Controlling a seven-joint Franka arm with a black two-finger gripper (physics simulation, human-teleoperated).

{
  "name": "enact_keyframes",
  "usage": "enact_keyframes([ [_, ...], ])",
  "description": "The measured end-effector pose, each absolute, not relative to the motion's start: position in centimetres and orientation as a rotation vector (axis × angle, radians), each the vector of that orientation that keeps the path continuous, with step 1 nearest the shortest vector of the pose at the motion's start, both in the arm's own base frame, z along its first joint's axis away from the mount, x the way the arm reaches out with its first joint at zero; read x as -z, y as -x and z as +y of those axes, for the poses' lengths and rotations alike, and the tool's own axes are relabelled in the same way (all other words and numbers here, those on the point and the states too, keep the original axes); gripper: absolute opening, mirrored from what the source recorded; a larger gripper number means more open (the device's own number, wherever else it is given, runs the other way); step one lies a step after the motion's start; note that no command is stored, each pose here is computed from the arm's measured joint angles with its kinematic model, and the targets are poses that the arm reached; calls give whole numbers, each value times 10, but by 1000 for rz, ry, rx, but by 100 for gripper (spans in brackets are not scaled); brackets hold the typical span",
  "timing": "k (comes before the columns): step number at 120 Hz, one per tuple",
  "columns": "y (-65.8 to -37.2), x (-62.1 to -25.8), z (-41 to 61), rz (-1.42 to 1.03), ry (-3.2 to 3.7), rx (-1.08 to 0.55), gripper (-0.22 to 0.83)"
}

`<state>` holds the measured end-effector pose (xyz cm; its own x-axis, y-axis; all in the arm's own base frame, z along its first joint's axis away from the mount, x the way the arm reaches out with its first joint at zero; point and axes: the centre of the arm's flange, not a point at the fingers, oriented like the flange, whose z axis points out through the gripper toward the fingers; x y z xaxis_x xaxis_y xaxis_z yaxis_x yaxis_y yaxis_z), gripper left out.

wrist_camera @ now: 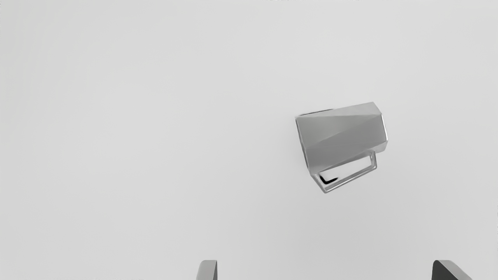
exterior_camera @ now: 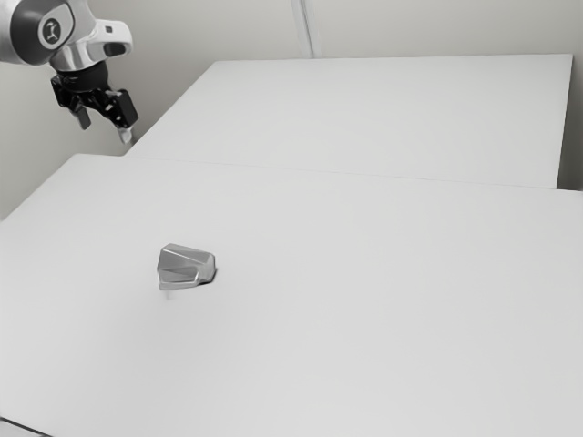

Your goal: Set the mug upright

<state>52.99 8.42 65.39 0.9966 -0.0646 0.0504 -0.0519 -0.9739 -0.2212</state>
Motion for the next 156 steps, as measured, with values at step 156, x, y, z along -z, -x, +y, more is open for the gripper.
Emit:
enact_keyframes([
  [156,-547,-331,257,-901,3646,-426,62],
])
